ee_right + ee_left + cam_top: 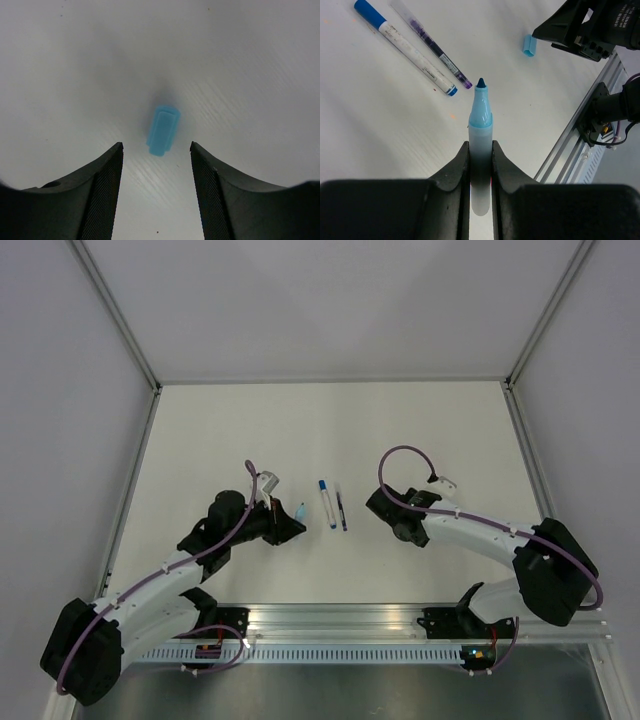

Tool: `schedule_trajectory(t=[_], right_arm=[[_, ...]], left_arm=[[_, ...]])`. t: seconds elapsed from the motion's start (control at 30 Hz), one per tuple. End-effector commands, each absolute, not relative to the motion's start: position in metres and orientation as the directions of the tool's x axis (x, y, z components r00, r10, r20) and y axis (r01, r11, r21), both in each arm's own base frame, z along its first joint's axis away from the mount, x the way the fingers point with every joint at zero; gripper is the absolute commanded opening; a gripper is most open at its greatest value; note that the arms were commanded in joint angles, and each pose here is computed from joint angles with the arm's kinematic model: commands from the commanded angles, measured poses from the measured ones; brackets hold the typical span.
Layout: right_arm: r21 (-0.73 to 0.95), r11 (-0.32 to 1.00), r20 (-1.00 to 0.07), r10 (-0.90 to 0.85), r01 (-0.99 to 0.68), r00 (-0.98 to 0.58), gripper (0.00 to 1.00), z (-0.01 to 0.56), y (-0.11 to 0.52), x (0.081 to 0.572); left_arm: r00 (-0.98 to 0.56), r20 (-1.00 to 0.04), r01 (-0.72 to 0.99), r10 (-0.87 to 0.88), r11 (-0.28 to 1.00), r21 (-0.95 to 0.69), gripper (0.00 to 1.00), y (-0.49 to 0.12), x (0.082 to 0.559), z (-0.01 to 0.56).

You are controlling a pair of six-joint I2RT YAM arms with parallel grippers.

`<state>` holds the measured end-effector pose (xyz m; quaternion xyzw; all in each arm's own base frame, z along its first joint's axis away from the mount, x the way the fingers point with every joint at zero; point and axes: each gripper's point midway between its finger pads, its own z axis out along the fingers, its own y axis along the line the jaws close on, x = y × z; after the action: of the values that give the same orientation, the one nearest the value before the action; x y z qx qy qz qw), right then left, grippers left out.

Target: Insert the pens into the pen caps

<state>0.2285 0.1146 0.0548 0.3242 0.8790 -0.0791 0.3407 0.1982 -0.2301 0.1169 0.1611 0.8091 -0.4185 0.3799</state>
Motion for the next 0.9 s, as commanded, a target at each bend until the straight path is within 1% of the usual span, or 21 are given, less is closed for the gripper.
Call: schedule_trajectory(t=[0.0, 0.4, 0.6, 0.7, 0.87], right_arm=[[0.089, 0.699, -0.635, 0.589, 0.71, -0.5, 0.61, 0.054, 0.109, 0.226], [0.108, 0.636, -0.587, 0.661, 0.764, -0.468, 0.61, 0.036, 0.102, 0.23], [0.099, 0.639, -0.541, 0.678, 0.763, -0.498, 0.61, 0.023, 0.108, 0.237], [0.083, 0.63, -0.52, 0.688, 0.772, -0.506, 0.6, 0.013, 0.112, 0.235], [-0.016, 0.615, -0.485, 0.685, 0.788, -0.544, 0.59, -0.009, 0.11, 0.229]], left_arm=[[-0.583, -0.81, 0.616, -0.063, 0.616, -0.491, 0.02, -0.227, 0.208, 0.134], [-0.592, -0.804, 0.606, -0.052, 0.63, -0.486, 0.02, -0.227, 0.21, 0.13], [-0.602, -0.797, 0.596, -0.049, 0.637, -0.489, 0.02, -0.226, 0.211, 0.126], [-0.61, -0.791, 0.595, -0.046, 0.633, -0.495, 0.02, -0.228, 0.21, 0.125], [-0.608, -0.793, 0.598, -0.045, 0.631, -0.494, 0.02, -0.228, 0.21, 0.126]])
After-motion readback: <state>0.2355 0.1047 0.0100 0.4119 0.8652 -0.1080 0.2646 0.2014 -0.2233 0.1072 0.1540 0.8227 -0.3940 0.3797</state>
